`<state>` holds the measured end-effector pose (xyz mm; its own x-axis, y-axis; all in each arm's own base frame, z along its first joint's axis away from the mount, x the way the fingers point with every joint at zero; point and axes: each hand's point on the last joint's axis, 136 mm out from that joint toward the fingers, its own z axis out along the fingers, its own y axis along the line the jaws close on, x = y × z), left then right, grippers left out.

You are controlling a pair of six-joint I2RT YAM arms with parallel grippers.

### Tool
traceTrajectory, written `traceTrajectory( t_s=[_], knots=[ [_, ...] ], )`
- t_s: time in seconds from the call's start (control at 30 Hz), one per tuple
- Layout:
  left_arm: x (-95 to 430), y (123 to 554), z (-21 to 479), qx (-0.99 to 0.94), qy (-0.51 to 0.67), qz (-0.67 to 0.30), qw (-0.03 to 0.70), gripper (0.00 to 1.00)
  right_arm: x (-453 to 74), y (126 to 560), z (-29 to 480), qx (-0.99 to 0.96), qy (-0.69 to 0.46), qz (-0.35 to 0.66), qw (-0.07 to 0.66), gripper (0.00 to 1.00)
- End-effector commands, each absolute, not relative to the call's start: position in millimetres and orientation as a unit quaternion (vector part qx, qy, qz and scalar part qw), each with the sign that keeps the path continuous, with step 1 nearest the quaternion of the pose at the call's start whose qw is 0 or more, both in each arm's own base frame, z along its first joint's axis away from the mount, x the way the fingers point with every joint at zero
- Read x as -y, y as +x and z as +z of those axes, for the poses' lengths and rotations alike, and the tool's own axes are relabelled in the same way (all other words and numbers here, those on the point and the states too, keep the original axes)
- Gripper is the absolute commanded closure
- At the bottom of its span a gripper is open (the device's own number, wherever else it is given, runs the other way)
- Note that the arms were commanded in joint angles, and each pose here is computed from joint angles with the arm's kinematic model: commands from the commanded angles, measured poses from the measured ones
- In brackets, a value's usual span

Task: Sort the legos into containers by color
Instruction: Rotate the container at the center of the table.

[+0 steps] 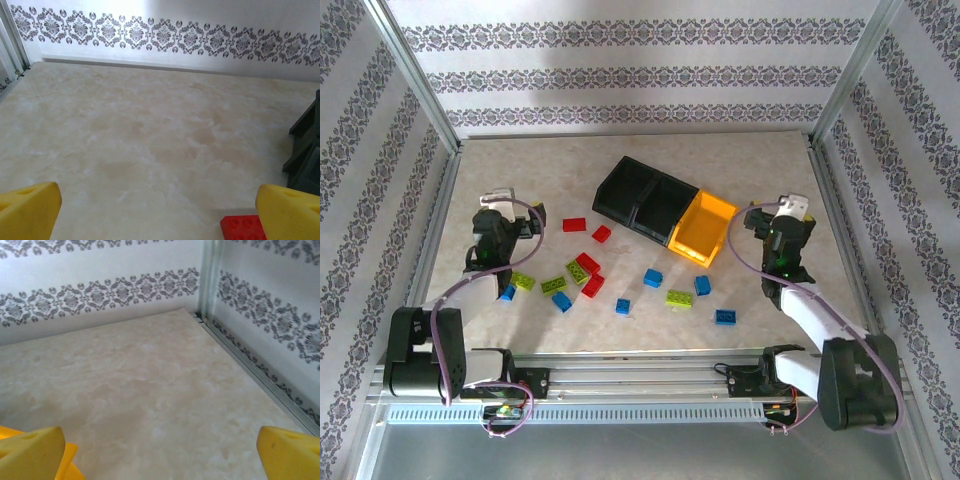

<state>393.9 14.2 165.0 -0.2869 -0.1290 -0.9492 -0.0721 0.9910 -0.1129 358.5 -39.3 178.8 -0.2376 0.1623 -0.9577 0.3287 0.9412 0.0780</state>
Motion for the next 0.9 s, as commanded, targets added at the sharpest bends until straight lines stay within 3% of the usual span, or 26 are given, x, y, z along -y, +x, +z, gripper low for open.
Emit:
traceTrajectory(
  t_s=[0.0, 0.2, 0.57, 0.87],
  knots=[
    [-17, 391, 170, -0.809, -0.104, -0.045, 0.576, 0.0, 38, 333, 150, -0.835, 0.212, -0.06, 0.504, 0.02],
    [-16, 383, 167, -0.82, -0.141, -0.07, 0.549, 0.0, 3, 313, 123, -0.873, 0.25, -0.011, 0.419, 0.02],
    [-8, 382, 164, -0.807, -0.168, -0.117, 0.553, 0.0, -66, 314, 97, -0.898, 0.247, 0.034, 0.363, 0.09],
    [-11, 380, 162, -0.805, -0.178, -0.113, 0.554, 0.0, -89, 330, 76, -0.913, 0.223, 0.05, 0.338, 0.31]
  ],
)
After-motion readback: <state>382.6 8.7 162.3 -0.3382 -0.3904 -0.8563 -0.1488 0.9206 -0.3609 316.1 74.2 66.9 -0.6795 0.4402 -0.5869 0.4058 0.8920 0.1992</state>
